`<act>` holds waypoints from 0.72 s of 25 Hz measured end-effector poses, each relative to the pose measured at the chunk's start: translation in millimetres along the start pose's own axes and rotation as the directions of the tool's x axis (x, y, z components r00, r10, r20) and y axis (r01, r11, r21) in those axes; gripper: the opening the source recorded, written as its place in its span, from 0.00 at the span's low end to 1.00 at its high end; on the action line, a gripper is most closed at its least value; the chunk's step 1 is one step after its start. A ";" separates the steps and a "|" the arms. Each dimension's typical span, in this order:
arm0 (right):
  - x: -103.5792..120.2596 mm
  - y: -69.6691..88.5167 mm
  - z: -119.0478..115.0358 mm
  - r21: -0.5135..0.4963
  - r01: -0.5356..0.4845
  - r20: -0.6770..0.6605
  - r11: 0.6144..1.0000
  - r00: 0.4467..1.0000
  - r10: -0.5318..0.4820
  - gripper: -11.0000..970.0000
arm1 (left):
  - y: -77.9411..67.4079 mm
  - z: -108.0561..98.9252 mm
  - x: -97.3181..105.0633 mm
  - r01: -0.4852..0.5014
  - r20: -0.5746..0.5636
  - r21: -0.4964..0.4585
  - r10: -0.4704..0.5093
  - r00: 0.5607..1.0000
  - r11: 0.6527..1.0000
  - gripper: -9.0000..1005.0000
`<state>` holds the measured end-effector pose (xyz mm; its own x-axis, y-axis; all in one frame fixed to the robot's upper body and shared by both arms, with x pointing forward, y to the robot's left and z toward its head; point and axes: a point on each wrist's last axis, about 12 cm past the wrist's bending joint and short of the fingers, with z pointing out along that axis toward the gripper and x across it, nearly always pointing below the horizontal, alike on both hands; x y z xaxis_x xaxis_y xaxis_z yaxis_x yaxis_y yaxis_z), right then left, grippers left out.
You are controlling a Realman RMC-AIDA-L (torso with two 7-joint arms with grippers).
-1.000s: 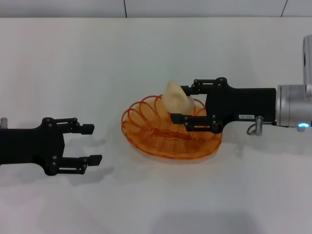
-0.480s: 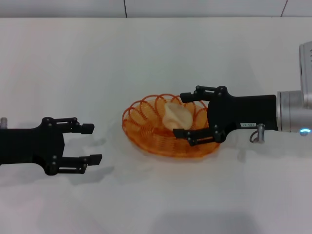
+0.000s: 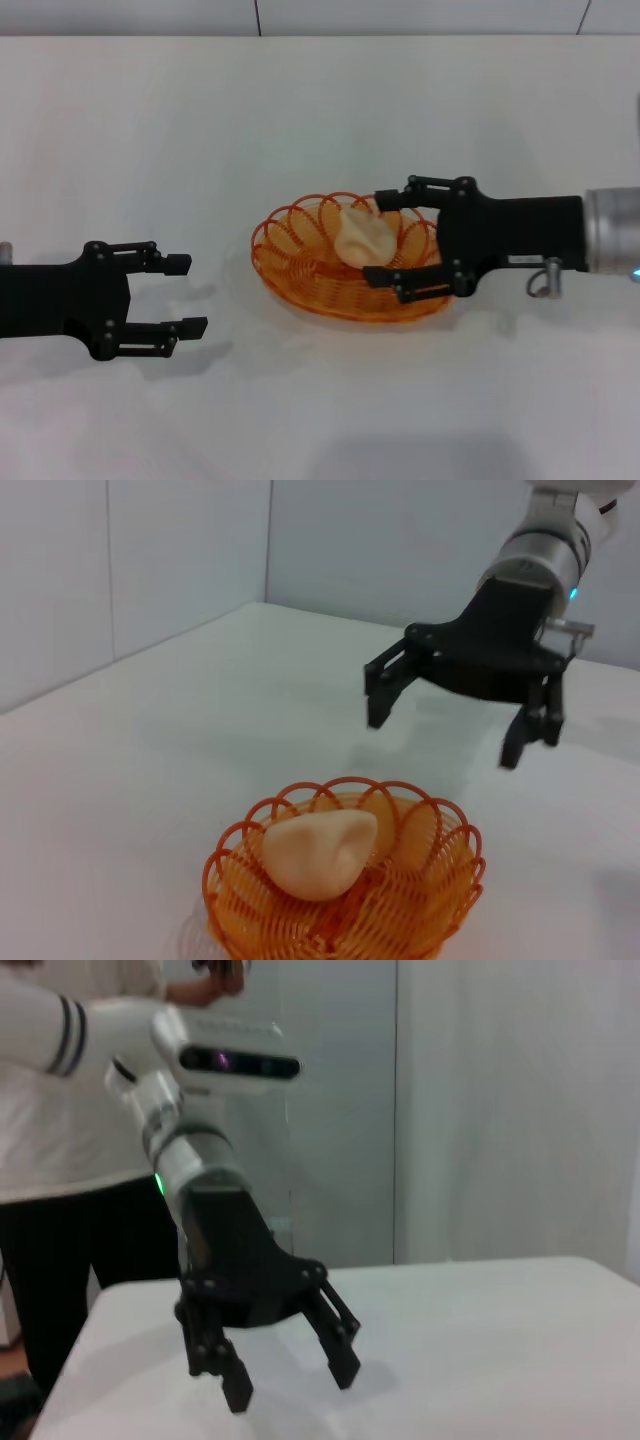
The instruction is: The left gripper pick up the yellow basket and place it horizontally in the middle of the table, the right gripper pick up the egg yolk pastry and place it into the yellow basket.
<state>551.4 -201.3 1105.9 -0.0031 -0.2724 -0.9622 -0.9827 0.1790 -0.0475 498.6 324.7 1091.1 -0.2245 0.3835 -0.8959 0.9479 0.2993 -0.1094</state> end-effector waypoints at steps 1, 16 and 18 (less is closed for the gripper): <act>-0.5 0.9 -5.0 0.001 -0.001 0.017 1.000 1.000 0.001 0.89 | 0.0 0.0 0.0 0.000 0.000 0.000 0.000 1.000 1.000 0.76; 36.2 22.3 -75.2 0.100 -0.033 0.043 0.994 0.999 0.029 0.89 | -1.3 -2.6 -0.5 -0.001 0.005 0.018 0.001 1.000 1.000 0.76; 39.5 23.3 -78.9 0.101 -0.043 0.033 0.994 0.999 0.040 0.89 | -1.7 -3.0 -2.0 -0.001 0.008 0.030 0.001 1.000 1.000 0.76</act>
<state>513.8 -282.5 1088.0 -0.0363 -0.2338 -0.9716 -0.9581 0.2847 -0.0327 496.8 326.1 1094.4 -0.2216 0.3770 -0.8993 0.9546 0.2722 -0.1211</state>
